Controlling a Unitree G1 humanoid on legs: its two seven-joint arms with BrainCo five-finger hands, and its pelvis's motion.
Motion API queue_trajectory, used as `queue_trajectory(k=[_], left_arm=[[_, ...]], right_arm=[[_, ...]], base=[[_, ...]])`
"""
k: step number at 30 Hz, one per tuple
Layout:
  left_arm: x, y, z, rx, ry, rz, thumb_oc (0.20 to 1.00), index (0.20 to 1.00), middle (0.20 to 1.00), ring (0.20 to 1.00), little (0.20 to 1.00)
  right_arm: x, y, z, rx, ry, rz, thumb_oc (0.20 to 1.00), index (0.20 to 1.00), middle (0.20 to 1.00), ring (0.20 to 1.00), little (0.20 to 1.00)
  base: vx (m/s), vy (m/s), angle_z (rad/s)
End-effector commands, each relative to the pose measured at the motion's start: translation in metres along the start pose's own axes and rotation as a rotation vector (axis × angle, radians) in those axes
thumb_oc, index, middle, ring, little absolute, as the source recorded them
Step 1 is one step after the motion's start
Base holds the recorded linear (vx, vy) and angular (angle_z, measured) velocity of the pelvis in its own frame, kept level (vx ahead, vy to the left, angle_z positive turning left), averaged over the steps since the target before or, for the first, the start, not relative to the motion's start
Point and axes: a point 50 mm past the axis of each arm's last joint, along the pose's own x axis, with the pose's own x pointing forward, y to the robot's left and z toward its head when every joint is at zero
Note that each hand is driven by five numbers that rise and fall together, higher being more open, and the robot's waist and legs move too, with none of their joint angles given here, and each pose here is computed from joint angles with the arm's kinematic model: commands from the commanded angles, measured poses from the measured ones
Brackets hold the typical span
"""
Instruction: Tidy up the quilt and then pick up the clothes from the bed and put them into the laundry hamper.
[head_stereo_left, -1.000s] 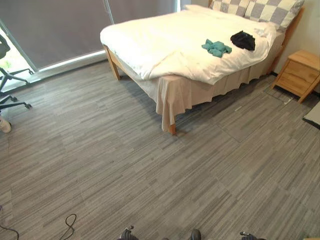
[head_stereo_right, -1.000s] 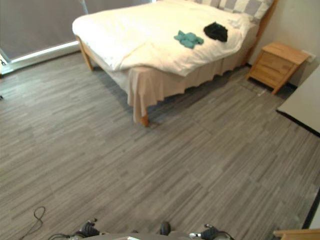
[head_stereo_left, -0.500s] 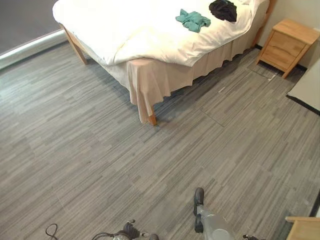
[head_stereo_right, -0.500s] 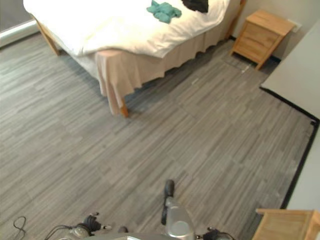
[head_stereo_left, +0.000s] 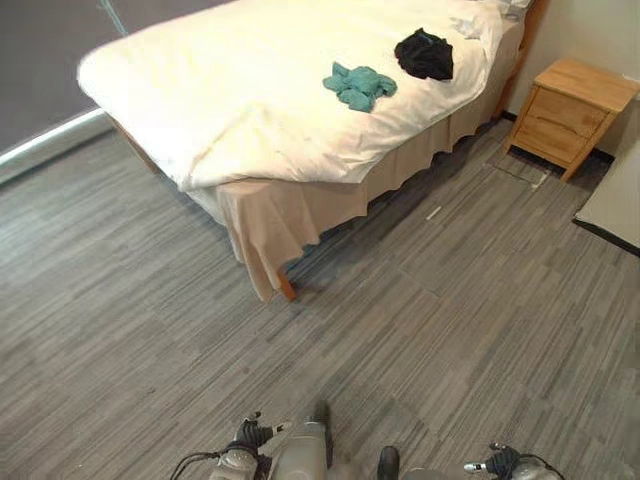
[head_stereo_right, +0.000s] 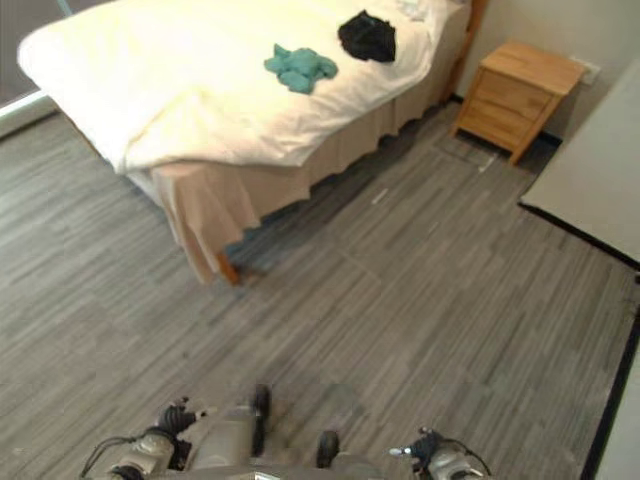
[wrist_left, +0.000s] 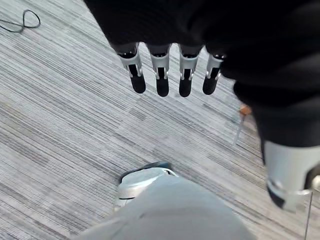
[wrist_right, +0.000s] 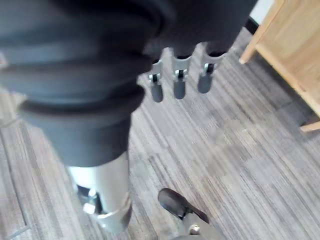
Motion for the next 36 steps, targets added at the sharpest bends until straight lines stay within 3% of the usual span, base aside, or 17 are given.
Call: queue_trajectory(k=[1, 10, 21, 25, 29, 34, 35, 36], left_arm=[[0.0, -0.009, -0.003, 0.056, 0.021, -0.013, 1.0, 1.0, 1.0, 1.0, 1.0], [-0.005, 0.009, -0.028, 0.111, 0.123, 0.017, 1.0, 1.0, 1.0, 1.0, 1.0], [-0.007, 0.021, -0.037, 0.156, 0.142, 0.051, 1.0, 1.0, 1.0, 1.0, 1.0], [-0.01, 0.013, -0.047, 0.053, 0.163, 0.056, 1.0, 1.0, 1.0, 1.0, 1.0], [-0.007, 0.026, -0.031, -0.031, 0.101, 0.123, 1.0, 1.0, 1.0, 1.0, 1.0], [-0.012, 0.063, -0.021, -0.486, -0.026, 0.347, 1.0, 1.0, 1.0, 1.0, 1.0], [-0.021, 0.095, -0.015, -0.727, -0.156, 0.494, 1.0, 1.0, 1.0, 1.0, 1.0], [-0.021, 0.095, -0.015, -0.728, -0.155, 0.495, 1.0, 1.0, 1.0, 1.0, 1.0]], right_arm=[[-0.001, -0.004, -0.007, 0.041, 0.003, -0.022, 1.0, 1.0, 1.0, 1.0, 1.0], [0.0, 0.001, 0.005, 0.103, -0.027, -0.003, 1.0, 1.0, 1.0, 1.0, 1.0], [-0.001, 0.001, -0.002, 0.102, -0.007, 0.007, 1.0, 1.0, 1.0, 1.0, 1.0], [0.0, -0.008, 0.001, 0.088, -0.027, -0.015, 1.0, 1.0, 1.0, 1.0, 1.0], [0.0, -0.02, -0.001, 0.076, -0.033, -0.055, 1.0, 1.0, 1.0, 1.0, 1.0], [-0.001, -0.03, -0.007, 0.029, -0.025, -0.096, 1.0, 1.0, 1.0, 1.0, 1.0], [-0.002, -0.028, -0.009, -0.001, -0.02, -0.096, 1.0, 1.0, 1.0, 1.0, 1.0], [-0.002, -0.028, -0.009, -0.002, -0.02, -0.095, 1.0, 1.0, 1.0, 1.0, 1.0]], base=[[0.52, 0.069, 0.06], [0.41, 0.092, 0.2], [0.44, -0.275, 1.02], [0.28, -0.361, 0.69], [0.09, -0.24, 0.71], [0.12, -0.124, 0.35], [0.12, 0.019, 0.28], [0.15, 0.043, 0.45]])
